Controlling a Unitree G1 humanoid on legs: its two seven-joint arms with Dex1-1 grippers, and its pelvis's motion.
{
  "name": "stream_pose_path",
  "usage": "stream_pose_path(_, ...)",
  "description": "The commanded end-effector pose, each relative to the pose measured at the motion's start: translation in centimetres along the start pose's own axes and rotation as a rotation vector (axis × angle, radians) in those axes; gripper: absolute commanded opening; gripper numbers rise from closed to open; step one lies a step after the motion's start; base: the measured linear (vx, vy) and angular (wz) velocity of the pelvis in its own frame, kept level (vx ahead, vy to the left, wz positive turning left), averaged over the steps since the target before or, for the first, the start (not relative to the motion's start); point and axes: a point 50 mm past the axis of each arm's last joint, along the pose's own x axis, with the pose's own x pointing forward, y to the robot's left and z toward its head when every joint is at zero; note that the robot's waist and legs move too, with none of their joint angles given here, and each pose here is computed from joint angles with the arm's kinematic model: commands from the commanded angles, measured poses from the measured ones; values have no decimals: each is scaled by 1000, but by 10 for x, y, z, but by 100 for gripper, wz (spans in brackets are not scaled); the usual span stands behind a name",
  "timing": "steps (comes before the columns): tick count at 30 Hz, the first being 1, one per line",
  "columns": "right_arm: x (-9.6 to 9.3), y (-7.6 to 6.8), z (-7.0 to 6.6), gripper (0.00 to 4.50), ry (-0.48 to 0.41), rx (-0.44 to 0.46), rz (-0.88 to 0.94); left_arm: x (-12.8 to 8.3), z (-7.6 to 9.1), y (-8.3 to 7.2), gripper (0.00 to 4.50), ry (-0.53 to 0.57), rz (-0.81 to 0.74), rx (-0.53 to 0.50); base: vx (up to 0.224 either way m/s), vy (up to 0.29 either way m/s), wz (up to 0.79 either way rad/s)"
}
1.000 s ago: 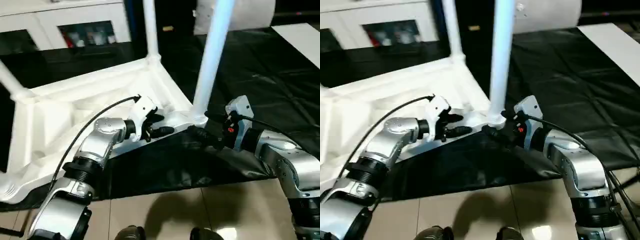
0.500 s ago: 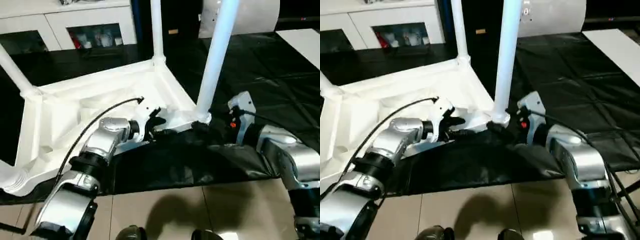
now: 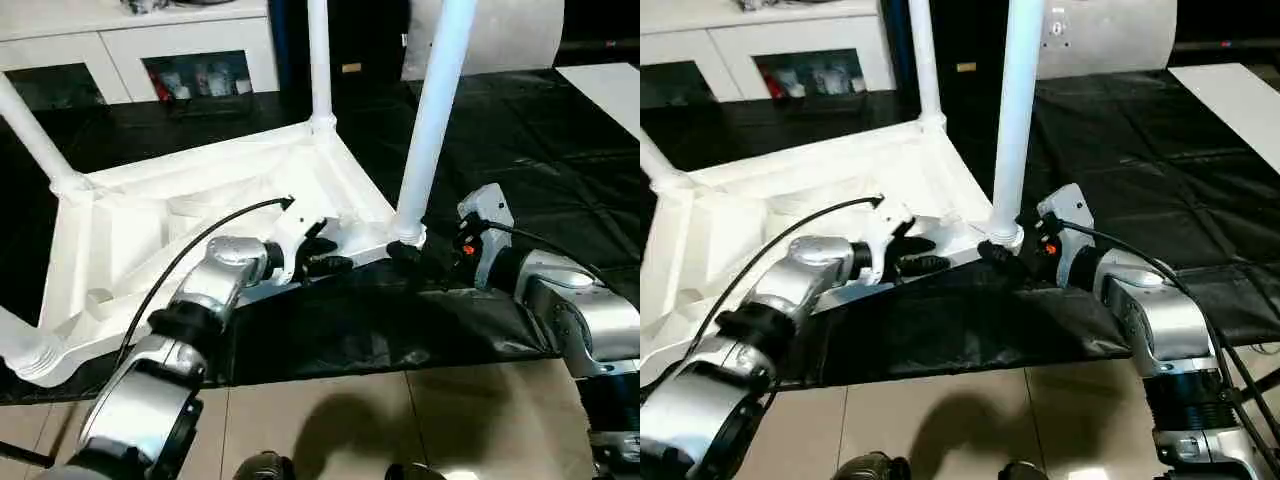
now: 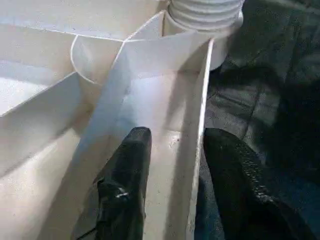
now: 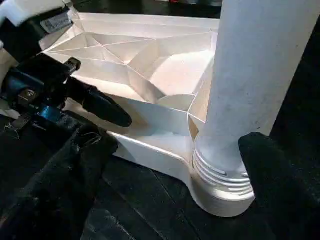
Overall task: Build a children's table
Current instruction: Rotate leg to tighten
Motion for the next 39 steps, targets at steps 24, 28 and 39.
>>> stream_pose_path(24,-12,-10,2,450,-19,-64,7,-6,-10,-11,5,-15,-202,117,0,0,0)
stream_pose_path(28,-25,-13,3,450,-25,-133,98,-25,-16,-16,5,-2,-337,173,0,0,0)
stream_pose_path(39,-27,-4,-15,402,69,-128,327,-39,-22,-11,0,37,-295,216,0,0,0)
